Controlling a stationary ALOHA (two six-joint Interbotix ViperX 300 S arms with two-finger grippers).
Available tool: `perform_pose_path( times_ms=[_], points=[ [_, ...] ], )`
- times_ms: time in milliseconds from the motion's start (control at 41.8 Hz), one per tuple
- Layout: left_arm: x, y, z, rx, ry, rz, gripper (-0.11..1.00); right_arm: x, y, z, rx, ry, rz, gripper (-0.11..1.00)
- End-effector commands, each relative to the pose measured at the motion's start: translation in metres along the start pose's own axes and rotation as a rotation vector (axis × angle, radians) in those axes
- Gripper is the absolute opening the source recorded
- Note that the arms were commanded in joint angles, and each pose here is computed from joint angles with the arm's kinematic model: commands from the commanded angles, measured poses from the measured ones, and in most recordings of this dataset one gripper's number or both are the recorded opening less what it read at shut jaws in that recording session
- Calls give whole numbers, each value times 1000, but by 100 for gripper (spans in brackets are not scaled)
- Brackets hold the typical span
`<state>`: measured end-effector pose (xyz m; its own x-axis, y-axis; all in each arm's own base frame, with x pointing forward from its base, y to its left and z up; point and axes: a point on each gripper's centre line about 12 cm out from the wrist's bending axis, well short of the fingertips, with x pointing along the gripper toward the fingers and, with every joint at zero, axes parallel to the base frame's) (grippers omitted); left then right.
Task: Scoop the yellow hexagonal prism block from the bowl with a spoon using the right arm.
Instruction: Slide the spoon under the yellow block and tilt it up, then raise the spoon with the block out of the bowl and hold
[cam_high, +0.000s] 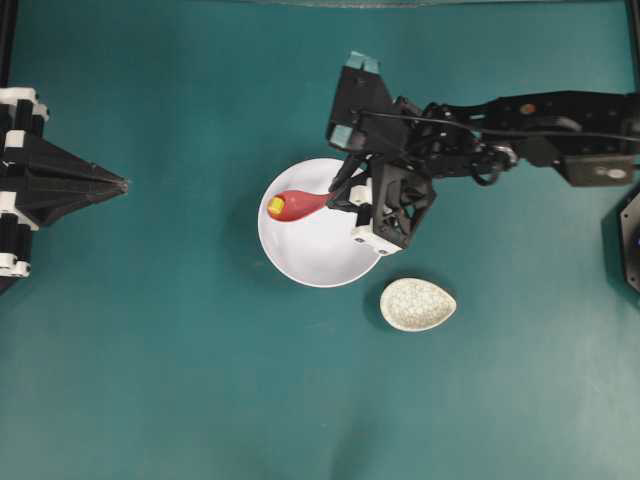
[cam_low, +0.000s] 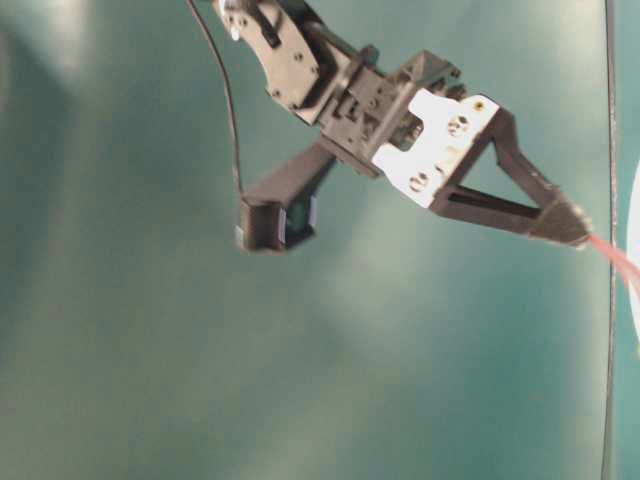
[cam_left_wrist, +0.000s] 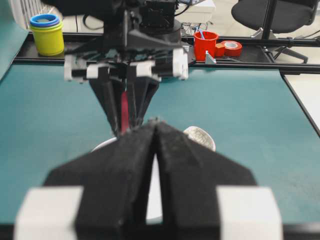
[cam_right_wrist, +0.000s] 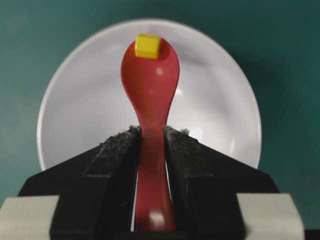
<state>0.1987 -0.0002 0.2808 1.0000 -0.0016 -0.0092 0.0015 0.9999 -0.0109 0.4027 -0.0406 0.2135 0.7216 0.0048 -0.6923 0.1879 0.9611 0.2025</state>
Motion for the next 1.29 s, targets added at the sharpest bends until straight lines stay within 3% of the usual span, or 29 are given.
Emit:
perform_pose_path(
  times_ms=[0,144,479,1269],
  points=[
    [2,0,6,3,-17,-1,0,-25,12,16,-43,-139,16,23],
    [2,0,6,2,-17,1,0,-50,24,17,-107,-302,25,23],
    [2,0,6,1,-18,1,0,-103,25,4,-107,-541,34,23],
    [3,0,6,-5,-15,1,0,-114,25,-2,-96,-534,45,23]
  ],
)
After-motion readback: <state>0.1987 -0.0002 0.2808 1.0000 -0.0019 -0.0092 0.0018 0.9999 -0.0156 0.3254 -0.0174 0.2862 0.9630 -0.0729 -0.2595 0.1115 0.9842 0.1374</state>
